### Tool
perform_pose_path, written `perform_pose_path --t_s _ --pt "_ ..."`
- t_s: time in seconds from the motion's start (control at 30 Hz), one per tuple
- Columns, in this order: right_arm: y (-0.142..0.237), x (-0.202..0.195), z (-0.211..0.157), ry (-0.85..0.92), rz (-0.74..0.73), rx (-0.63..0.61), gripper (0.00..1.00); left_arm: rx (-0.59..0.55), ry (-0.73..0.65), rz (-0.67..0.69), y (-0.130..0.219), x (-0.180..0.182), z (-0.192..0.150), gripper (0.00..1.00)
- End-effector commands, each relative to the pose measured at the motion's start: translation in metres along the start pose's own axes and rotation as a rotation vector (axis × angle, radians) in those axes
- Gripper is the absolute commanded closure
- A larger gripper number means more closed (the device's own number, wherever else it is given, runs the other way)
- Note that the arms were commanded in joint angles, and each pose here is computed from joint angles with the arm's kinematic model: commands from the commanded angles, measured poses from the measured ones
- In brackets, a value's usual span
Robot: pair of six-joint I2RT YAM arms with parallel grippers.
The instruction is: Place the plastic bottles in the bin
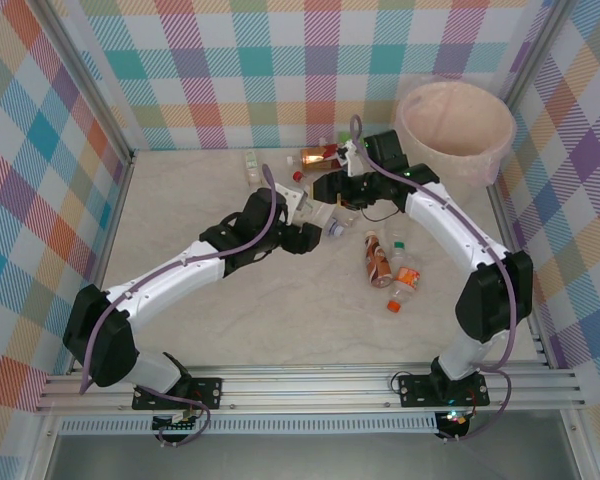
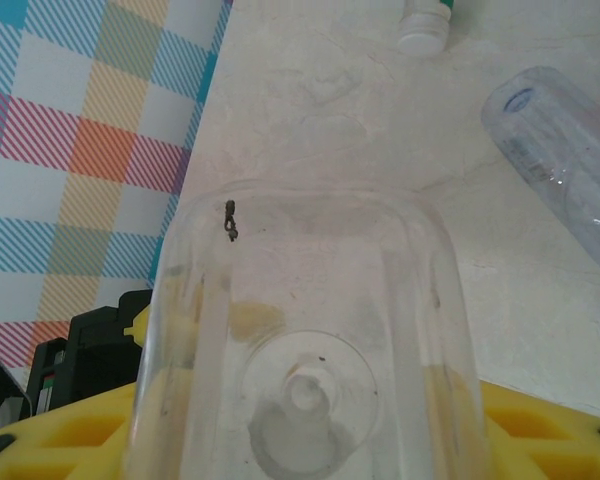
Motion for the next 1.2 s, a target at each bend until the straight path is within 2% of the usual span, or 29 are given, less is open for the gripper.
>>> perform_pose_path --t_s 0.0,0.13,0.17,0.33,0.5,0.63,0.8,1.17 --pt "0.027 0.006 0.006 0.076 -0.108 -0.119 0.54 -0.057 0.039 -0.017 0.01 -0.004 0.021 0.25" --pt "0.045 0.006 0.011 0.086 -0.157 -0.197 0.58 -0.08 0.04 -0.077 0.016 -0.008 0.023 0.02" --pt "0.05 0.007 0.012 0.093 -0.165 -0.216 0.59 -0.094 0.038 -0.094 0.018 -0.01 0.023 0.0" --pt "0.08 0.007 0.016 0.141 -0.262 -0.332 0.61 -0.178 0.076 -0.085 0.035 -0.003 0.02 0.0" --pt "0.115 0.01 0.02 0.211 -0.395 -0.455 0.61 -0.268 0.152 0.109 0.055 0.019 0.012 0.0" --pt "0.142 0.016 0.026 0.255 -0.478 -0.532 0.62 -0.289 0.194 0.177 0.062 0.031 0.0 0.0" --pt "0.175 0.03 0.038 0.306 -0.493 -0.647 0.62 -0.252 0.258 0.299 0.063 0.043 -0.014 0.0" --pt "0.244 0.039 0.075 0.295 -0.443 -1.011 0.69 -0.239 0.313 0.379 0.06 0.053 -0.03 0.0"
Point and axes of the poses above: each hand's point on the last joint's axis, 136 mm out from that joint toward the fingers, its own y axis back along the fingers, its own x axis along the line the jaws close on, z = x × y, the point moved 8 cm from there along y, back along the fingers, and after that the axes turned 9 degrees about -y, right-handed, at the moved point
